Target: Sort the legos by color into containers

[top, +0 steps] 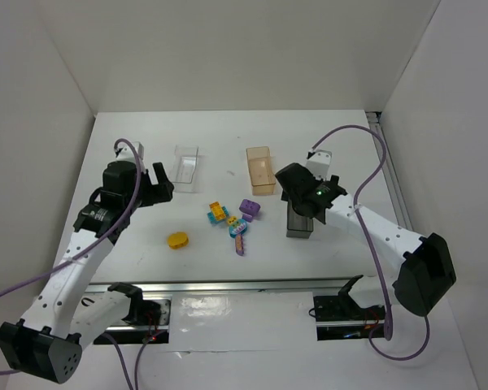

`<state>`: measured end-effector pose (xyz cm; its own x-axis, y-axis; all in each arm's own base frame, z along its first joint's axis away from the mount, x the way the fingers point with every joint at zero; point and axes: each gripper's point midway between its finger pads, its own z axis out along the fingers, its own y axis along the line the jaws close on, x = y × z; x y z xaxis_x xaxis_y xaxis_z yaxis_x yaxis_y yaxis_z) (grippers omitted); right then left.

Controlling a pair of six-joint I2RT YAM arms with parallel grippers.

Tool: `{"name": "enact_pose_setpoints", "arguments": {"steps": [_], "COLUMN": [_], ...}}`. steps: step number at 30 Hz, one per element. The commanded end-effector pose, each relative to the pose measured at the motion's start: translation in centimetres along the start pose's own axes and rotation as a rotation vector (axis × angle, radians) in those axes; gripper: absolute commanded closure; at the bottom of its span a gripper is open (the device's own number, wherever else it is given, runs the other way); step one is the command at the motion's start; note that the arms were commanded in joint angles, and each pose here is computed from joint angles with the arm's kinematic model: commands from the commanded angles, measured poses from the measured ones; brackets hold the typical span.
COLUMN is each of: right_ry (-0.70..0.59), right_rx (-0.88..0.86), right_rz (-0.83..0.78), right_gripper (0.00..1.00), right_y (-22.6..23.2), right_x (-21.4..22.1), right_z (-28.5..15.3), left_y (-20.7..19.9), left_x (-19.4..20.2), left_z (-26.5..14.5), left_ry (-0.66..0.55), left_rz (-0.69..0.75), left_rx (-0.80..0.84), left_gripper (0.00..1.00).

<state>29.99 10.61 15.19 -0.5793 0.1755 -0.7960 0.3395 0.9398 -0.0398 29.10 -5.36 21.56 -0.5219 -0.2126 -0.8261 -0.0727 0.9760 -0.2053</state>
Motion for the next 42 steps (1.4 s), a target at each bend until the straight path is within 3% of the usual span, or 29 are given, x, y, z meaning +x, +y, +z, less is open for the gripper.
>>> {"name": "enact_pose_setpoints", "arguments": {"steps": [1,5,11,13,17,25,30,34,42], "right_ry": [-0.002,0.015,-0.022,-0.019,0.076,0.073,0.061,0.057,0.050], "right_rx": [-0.004,-0.135,-0.652,-0.693,-0.692,-0.767,-0.744,-0.714,-0.678], "right_rz": [0.005,-0.076,-0.239,-0.325,-0.477,-0.617,-0.630,-0.643,-0.674], "right_gripper": [0.01,0.01,0.01,0.01,0.01,0.11,0.11,0.19,0.25], "right_y": [0.4,3.1,10.7,11.5,13.1,16.4,17.1,18.0,18.7], "right_x": [0.3,0.6,0.7,0.6,3.4,5.6,6.0,6.3,5.9], "right_z": [-0.4,-1.4,-6.4,-6.7,-5.3,-3.3,-1.4,0.0,2.4], "left_y": [-0.8,-1.0,-2.1,-2.6,-3.2,-3.5,-3.8,-3.5,-4.0], "left_x": [1.0,2.2,3.4,3.3,3.0,4.6,4.9,4.8,5.0], "left_z": [0.0,0.5,0.7,0.5,-0.3,-0.5,-0.5,-0.3,-0.6], "left_ry": [0.045,0.092,0.182,0.190,0.185,0.210,0.229,0.221,0.237], "left_rz": [-0.040,-0.027,-0.045,-0.047,-0.073,-0.111,-0.112,-0.111,-0.113], "left_rx": [0.036,0.050,0.099,0.124,0.155,0.181,0.200,0.179,0.213], "left_gripper": [0.00,0.00,0.02,0.02,0.02,0.03,0.03,0.03,0.03]}}
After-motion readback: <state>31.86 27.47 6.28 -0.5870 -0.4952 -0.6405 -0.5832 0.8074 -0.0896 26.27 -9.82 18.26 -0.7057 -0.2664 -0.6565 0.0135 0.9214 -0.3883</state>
